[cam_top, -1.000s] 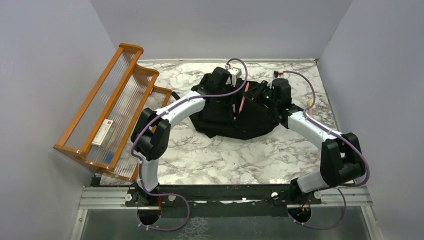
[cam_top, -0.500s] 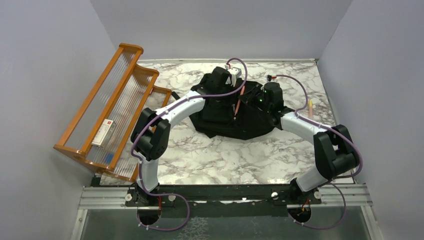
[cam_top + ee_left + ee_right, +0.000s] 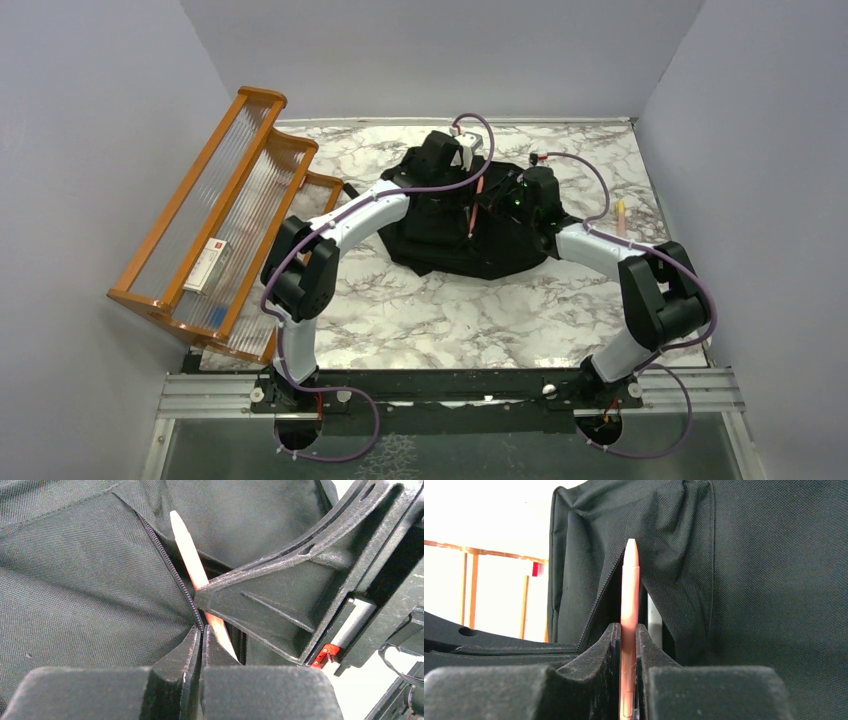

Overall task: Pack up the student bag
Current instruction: Place the stationery in the student bag.

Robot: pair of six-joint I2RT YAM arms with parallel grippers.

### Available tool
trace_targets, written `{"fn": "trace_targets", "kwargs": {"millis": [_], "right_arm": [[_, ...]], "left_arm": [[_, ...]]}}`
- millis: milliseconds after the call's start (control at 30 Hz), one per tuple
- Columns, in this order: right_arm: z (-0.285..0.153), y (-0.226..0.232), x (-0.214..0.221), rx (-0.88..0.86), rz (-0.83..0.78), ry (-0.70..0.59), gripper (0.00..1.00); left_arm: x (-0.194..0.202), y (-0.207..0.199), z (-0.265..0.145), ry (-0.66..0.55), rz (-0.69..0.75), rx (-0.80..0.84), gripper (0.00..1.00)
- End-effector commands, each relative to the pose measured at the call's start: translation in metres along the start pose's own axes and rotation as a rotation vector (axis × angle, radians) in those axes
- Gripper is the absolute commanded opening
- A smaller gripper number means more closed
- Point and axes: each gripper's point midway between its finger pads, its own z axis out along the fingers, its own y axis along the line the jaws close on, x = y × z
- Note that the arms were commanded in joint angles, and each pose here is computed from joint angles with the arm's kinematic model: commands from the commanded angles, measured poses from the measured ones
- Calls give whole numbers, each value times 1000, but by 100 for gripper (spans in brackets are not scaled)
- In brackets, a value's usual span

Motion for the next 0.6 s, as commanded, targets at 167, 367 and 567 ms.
{"fn": "trace_targets", "kwargs": {"millis": [167, 367, 567], "right_arm": [[11, 2, 5, -10, -14, 13, 1], [23, 11, -16, 3, -43, -39, 0], [27, 17, -3, -45, -36, 23, 0]], "left_arm": [[-53, -25, -34, -147, 28, 54, 0], [-51, -26, -34, -141, 28, 65, 0], [-48, -25, -32, -136, 26, 59, 0]]}}
